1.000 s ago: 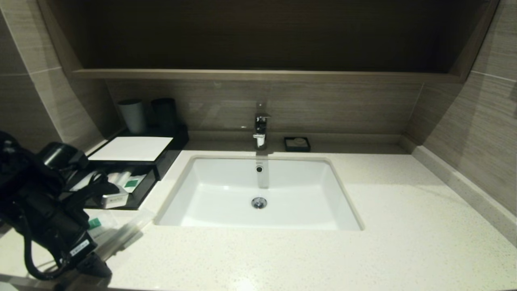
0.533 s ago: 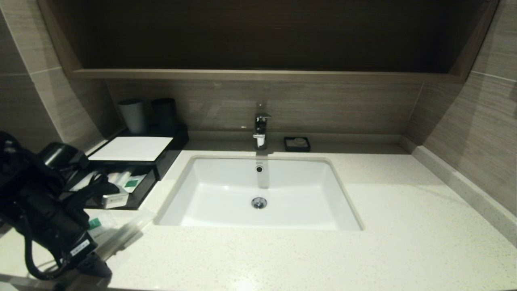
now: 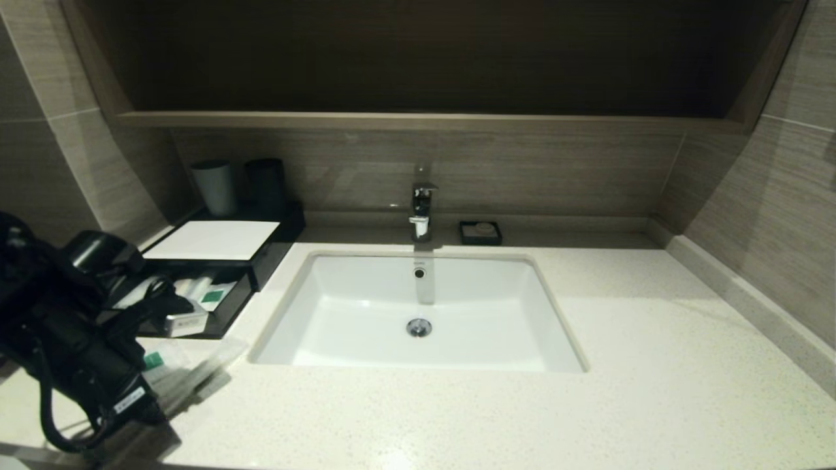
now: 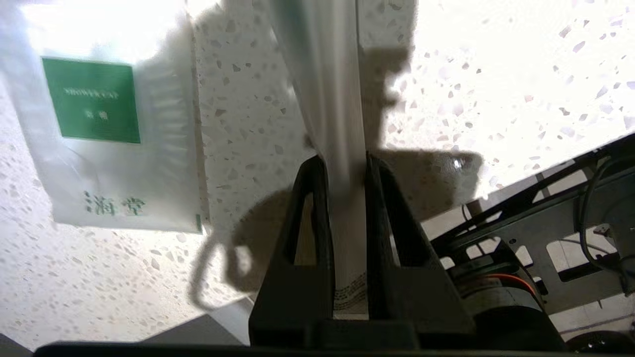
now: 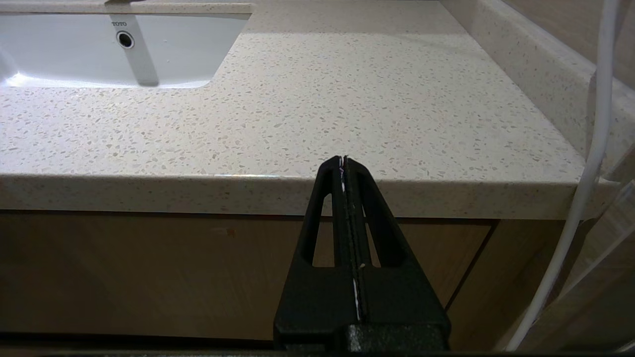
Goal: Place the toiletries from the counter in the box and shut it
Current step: Pick up the bathroom toiletry
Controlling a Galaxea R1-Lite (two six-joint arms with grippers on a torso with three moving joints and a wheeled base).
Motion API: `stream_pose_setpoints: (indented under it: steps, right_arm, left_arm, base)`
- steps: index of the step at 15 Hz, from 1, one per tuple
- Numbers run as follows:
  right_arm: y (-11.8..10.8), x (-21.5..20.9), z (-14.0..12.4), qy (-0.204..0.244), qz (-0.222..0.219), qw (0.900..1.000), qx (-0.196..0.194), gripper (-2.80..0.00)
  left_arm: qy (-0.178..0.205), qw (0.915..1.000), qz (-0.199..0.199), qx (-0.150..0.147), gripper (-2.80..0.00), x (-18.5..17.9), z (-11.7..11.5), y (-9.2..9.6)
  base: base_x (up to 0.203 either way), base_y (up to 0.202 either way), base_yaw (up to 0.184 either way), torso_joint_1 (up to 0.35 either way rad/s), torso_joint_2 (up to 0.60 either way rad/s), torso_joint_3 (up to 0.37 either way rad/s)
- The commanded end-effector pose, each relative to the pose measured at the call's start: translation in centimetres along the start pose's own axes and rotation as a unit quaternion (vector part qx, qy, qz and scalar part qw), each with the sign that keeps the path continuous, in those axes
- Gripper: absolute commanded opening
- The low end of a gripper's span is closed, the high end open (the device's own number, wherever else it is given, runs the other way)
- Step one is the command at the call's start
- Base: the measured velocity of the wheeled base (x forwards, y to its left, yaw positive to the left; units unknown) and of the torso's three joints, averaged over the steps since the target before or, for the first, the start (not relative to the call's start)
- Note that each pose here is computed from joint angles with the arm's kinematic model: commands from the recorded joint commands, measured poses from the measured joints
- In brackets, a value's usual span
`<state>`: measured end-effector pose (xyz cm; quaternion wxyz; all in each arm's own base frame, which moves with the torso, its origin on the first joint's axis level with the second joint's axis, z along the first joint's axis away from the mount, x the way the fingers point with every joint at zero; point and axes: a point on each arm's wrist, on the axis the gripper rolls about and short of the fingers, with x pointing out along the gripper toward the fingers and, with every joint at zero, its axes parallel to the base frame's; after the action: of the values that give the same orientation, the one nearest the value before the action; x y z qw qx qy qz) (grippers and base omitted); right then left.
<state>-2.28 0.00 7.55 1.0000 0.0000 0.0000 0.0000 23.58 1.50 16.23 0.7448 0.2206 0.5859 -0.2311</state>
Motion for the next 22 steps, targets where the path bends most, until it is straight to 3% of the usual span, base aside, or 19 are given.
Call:
stream_pose_setpoints:
  steps: [1, 12, 17, 20, 22]
  right_arm:
    - [0.0, 0.0, 0.0, 0.0, 0.0, 1.0, 0.0, -2.8]
    - [0.0, 0.0, 0.0, 0.0, 0.0, 1.0, 0.0, -2.8]
    - [0.0, 0.0, 0.0, 0.0, 0.0, 1.0, 0.0, -2.8]
    - [0.0, 0.0, 0.0, 0.0, 0.0, 1.0, 0.0, -2.8]
    - [0.0, 0.0, 0.0, 0.0, 0.0, 1.0, 0.0, -2.8]
  left_arm:
    - [0.001, 1.0, -0.002, 0.002, -2.8, 0.0, 0.0, -0.1]
    - [-0.023, 0.9995, 0.022, 0.003, -2.8, -1.8, -0.5, -0.4]
    - [-0.068, 0.9959, 0.059, 0.007, -2.8, -4.7, -1.5, -1.7]
    - [-0.094, 0.9922, 0.08, -0.017, -2.8, -6.2, -1.7, -1.7]
    - [-0.112, 0.9874, 0.098, -0.053, -2.8, -7.4, -1.8, -1.0]
  base:
    - [0.0, 0.0, 0.0, 0.0, 0.0, 0.0]
    - [0.0, 0.0, 0.0, 0.0, 0.0, 0.0]
    - [0.0, 0.0, 0.0, 0.0, 0.0, 0.0]
    - [0.0, 0.0, 0.0, 0.0, 0.0, 0.0]
    - [0.0, 0.0, 0.0, 0.0, 0.0, 0.0]
